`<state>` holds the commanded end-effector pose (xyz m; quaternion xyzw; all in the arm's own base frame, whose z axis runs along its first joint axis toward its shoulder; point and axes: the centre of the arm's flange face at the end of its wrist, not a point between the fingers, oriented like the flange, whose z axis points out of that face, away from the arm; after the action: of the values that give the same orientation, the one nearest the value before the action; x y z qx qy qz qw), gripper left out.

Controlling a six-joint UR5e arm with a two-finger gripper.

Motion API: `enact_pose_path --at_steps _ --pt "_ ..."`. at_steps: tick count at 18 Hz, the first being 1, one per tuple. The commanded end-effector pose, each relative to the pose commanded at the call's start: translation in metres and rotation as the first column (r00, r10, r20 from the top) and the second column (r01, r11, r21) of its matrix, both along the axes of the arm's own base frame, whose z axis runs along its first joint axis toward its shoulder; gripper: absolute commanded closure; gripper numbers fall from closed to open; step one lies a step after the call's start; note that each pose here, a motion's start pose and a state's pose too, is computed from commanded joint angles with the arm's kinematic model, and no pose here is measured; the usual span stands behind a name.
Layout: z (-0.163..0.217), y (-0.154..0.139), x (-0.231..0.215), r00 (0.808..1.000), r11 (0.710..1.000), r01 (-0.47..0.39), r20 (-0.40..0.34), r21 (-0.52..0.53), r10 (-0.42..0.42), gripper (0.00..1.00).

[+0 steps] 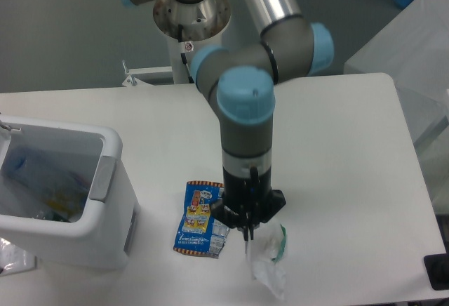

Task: Place the trash in the trash can
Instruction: 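Close the gripper on the clear plastic bag and lift it, then carry the plastic bag over the white bin and release it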

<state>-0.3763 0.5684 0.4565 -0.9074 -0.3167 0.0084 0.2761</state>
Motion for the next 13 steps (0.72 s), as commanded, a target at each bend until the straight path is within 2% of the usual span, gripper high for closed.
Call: enact_pose_path --at_steps 3,7,13 --pt "0.051 -0.005 0.029 0.999 0.993 0.039 0.013 0.115 -0.041 0.86" --pt "0.104 -0.012 0.074 0.989 0.961 0.137 0.013 0.240 -0.144 0.85" --pt "0.130 0.008 0.166 0.958 0.920 0.275 -0.004 0.277 -0.285 0.83"
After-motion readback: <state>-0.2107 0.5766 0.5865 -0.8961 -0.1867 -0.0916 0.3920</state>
